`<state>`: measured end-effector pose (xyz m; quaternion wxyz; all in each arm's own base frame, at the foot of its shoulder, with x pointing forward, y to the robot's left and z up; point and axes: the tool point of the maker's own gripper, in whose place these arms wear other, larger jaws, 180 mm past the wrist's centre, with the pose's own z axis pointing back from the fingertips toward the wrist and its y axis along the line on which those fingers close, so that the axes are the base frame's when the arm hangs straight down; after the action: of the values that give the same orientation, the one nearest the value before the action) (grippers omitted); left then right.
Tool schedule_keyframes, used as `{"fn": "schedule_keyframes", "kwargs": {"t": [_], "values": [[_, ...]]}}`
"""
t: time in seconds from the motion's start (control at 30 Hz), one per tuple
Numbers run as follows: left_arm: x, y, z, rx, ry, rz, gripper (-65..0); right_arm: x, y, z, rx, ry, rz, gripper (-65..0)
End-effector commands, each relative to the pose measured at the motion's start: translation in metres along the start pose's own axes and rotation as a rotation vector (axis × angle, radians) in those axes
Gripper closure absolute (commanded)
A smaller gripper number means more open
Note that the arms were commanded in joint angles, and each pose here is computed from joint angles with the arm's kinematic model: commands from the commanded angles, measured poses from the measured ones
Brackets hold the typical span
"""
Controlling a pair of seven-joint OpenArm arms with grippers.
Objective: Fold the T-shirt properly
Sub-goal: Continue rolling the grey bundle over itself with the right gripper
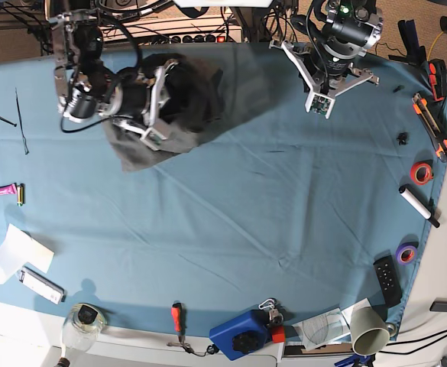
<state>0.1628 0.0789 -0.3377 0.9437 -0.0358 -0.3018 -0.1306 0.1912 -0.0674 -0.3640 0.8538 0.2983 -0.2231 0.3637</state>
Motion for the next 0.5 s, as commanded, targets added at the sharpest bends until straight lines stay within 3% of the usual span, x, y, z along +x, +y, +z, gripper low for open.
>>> {"fn": "schedule_keyframes", "kwargs": {"t": [0.0,0.33,0.47], "values": [[0.007,0.0,0.004,0.004,-0.034,0.002,0.0,0.014,0.003,0.003,0.013,-0.043,0.032,-4.2],[0.01,0.0,0.004,0.004,-0.048,0.002,0.0,0.067,0.022,0.003,0.123,-0.218,0.041,-4.2],[0.01,0.0,0.004,0.004,-0.048,0.002,0.0,0.086,0.021,0.004,0.12,-0.261,0.062,-4.2]]}}
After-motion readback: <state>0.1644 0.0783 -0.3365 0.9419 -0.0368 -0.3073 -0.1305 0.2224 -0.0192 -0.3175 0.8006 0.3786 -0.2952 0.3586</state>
